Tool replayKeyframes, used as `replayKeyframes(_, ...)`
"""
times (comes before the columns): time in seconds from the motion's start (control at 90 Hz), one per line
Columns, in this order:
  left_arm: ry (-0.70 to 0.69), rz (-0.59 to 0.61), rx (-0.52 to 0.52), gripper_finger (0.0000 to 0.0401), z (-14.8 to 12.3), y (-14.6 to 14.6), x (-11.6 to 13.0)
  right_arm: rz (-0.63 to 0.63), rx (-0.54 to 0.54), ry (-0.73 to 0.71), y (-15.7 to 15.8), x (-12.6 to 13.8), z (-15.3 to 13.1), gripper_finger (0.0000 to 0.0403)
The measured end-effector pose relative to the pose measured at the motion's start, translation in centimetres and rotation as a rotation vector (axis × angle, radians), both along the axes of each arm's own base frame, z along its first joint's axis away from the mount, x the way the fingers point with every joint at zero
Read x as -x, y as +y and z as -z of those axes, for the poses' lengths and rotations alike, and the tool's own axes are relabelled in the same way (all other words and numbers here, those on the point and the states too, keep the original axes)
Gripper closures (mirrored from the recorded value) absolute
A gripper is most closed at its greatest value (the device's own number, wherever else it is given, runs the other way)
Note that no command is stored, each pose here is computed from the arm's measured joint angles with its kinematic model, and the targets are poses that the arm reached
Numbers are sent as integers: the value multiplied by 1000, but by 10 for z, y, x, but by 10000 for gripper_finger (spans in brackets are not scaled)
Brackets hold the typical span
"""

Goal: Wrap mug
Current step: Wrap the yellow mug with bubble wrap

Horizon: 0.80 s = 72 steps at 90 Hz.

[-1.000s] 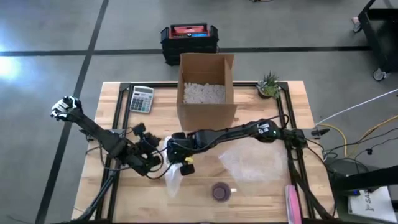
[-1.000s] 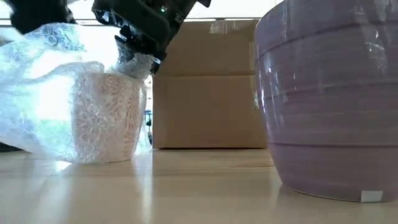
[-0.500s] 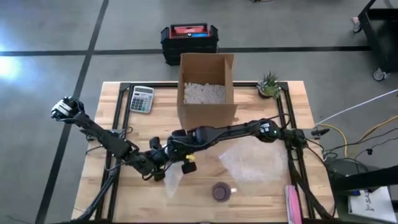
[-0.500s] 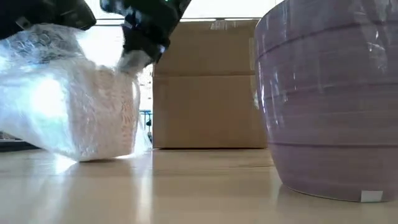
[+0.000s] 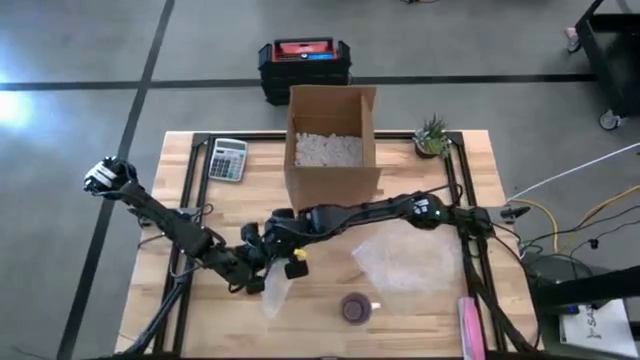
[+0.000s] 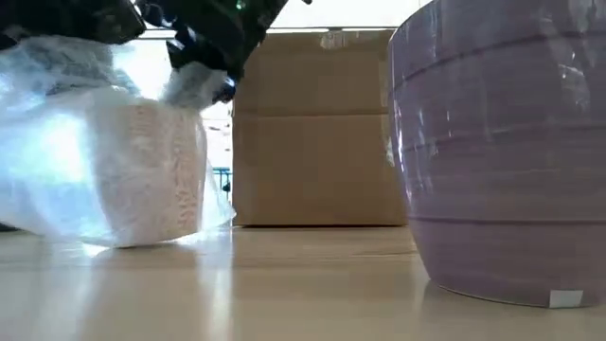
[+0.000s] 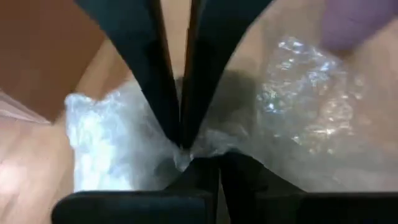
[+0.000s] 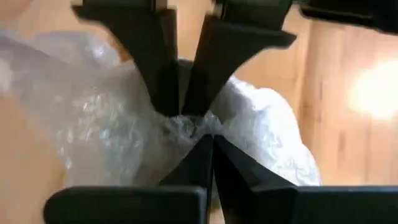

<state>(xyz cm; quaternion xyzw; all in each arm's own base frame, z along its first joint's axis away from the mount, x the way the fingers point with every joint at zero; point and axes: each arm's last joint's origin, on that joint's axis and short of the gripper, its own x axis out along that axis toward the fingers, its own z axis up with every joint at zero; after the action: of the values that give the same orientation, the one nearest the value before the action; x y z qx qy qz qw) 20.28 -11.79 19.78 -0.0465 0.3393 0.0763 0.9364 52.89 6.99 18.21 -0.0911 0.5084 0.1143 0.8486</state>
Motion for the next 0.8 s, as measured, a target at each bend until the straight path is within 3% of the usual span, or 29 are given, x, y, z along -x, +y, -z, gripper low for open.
replayKeyframes(0.144,25,-35,-7,401,-37,-2,-2,-6,2,17,6,-1,11,403)
replayKeyframes(0.2,94,-54,-64,401,-42,2,3,-12,1,22,8,0,12,403)
replayKeyframes(0.3,72,-76,-65,401,-52,1,2,-13,-3,18,8,0,9,403)
replayKeyframes(0.667,-5,120,215,401,-33,-27,4,-8,20,4,7,-1,8,403)
replayKeyframes(0.8,-41,89,199,401,-30,-30,4,-10,25,2,6,-1,9,403)
